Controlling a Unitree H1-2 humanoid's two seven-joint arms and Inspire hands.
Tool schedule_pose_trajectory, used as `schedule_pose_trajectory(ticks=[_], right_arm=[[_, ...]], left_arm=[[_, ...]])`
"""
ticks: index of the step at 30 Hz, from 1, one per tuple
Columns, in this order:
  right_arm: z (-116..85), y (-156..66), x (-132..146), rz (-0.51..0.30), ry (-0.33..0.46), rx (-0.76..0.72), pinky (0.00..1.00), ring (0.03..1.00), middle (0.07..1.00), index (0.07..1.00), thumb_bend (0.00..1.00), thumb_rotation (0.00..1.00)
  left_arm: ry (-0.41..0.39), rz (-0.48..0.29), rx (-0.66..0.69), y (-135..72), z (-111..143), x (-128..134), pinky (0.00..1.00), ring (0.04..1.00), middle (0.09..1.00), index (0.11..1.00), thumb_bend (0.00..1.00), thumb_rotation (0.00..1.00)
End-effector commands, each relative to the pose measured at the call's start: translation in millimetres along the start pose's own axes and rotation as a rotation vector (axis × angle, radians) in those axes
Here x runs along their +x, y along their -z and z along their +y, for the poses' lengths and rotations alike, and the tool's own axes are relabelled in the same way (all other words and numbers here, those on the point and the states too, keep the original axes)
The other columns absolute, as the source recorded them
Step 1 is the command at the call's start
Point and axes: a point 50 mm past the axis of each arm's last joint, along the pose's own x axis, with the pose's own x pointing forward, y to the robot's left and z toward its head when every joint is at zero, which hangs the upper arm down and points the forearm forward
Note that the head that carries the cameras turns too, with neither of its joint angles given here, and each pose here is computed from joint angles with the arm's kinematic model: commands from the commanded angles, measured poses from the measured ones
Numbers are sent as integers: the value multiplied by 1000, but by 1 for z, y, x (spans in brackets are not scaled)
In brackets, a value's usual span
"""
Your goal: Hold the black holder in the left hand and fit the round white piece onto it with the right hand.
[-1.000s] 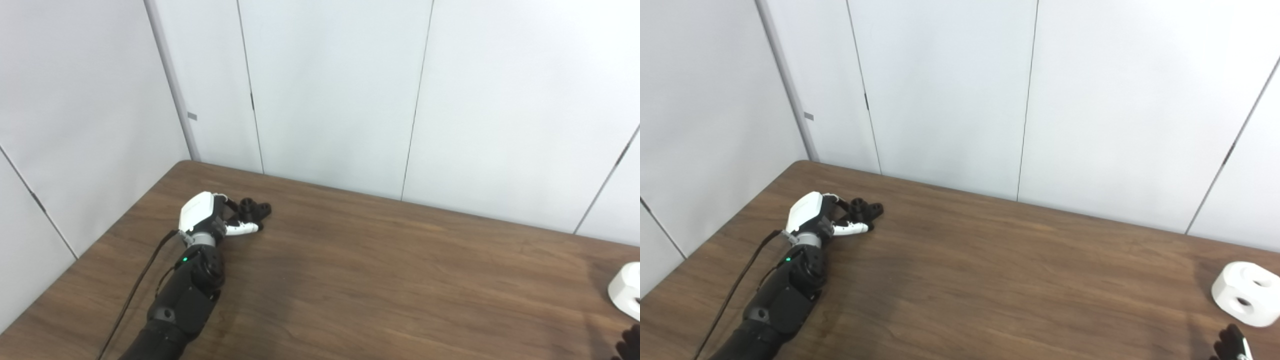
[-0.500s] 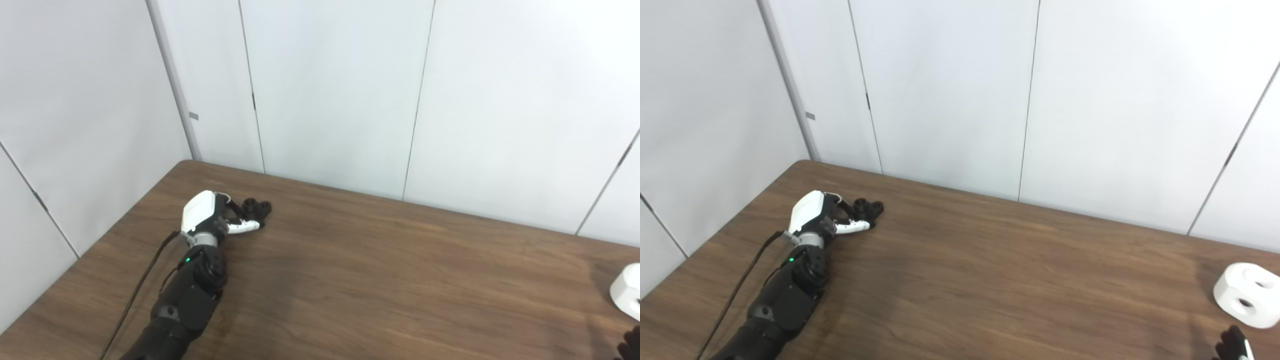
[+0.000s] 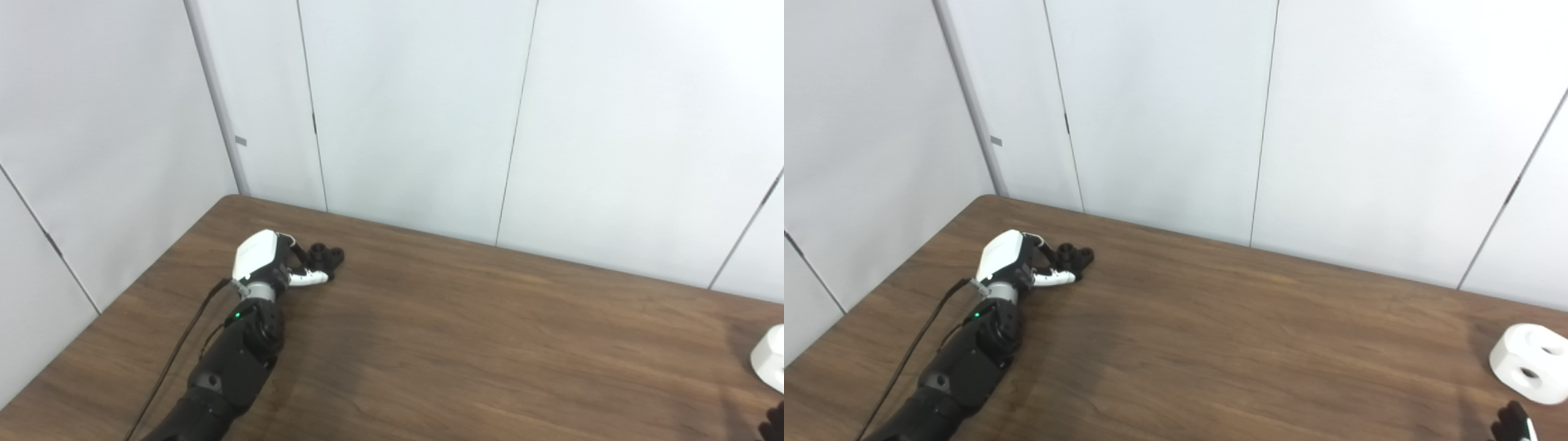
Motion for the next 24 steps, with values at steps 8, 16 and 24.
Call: schedule_pose_trajectory(ticks=[8,16,24], right_arm=[[11,4,-4,24,-5,15,1000,1000,1000,1000,609,1000],[17,1,-5,33,9,-4,1000,1000,1000,1000,571,1000],[20,-1,-7,27,17,-22,1000,1000,1000,1000,531,1000]], left_arm=[[-31,-108,5,-17,7,-20,1000,964,833,486,523,50],[46,-188,-25,-21,-6,-55,1000,945,838,487,523,52],[118,-269,-61,-37,-14,-96,1000,963,846,486,523,51]])
